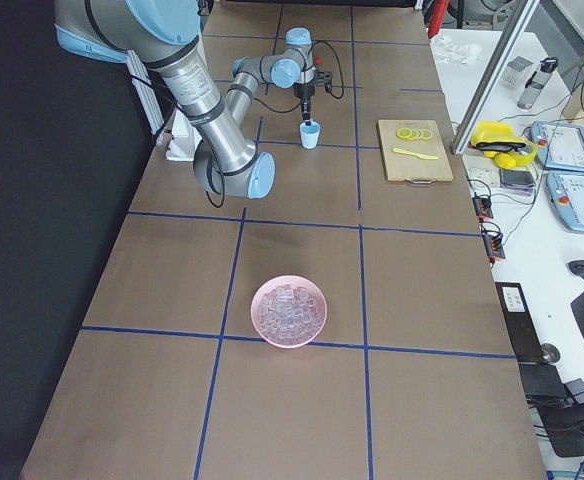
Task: Put ice and strawberries in cup
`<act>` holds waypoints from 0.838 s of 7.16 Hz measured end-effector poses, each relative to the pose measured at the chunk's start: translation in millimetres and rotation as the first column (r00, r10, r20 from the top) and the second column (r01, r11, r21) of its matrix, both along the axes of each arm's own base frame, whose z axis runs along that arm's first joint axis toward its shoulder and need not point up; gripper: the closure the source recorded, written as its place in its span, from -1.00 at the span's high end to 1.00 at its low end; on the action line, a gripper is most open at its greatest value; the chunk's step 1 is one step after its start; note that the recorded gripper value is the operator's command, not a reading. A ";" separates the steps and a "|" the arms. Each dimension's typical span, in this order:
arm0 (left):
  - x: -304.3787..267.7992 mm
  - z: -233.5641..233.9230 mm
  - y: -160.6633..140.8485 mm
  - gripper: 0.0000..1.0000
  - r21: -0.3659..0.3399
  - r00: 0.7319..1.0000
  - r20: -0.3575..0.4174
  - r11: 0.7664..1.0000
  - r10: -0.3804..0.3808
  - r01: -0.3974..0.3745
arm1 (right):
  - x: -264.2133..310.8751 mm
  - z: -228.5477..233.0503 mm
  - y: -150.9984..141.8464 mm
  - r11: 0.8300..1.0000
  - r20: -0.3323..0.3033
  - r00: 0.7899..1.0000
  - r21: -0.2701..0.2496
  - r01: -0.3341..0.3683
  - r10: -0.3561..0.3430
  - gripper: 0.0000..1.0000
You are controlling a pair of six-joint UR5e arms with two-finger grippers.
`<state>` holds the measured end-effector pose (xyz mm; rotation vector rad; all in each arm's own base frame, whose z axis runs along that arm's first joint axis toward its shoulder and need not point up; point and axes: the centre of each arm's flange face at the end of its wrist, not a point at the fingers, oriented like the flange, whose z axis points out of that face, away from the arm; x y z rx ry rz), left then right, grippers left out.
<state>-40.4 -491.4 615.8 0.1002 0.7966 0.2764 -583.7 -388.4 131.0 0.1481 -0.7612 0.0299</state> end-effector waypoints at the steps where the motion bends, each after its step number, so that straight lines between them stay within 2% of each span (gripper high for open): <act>1: -0.1 1.6 0.1 1.00 -0.002 1.000 0.001 1.000 0.000 0.000 | 3.8 -2.2 -3.3 1.000 0.005 1.000 0.002 -0.005 0.005 0.98; 2: -0.1 2.3 0.1 1.00 -0.003 1.000 0.001 1.000 0.001 -0.001 | 12.1 -4.1 -12.2 1.000 0.011 1.000 0.004 -0.016 0.016 0.98; 4: -0.2 -1.0 -0.2 1.00 0.003 1.000 0.003 1.000 0.000 0.000 | 50.3 -0.4 -56.0 0.999 0.020 0.999 -0.011 -0.045 0.045 0.98; 5: 0.0 -2.3 -1.0 1.00 0.005 1.000 0.007 1.000 0.000 0.000 | 85.2 11.1 -83.6 1.000 0.026 0.999 -0.009 -0.028 0.029 0.98; 6: 0.8 -3.5 -2.1 1.00 0.006 1.000 0.008 1.000 -0.001 0.001 | 137.7 37.1 -110.5 1.000 0.025 1.000 0.017 0.012 -0.012 0.98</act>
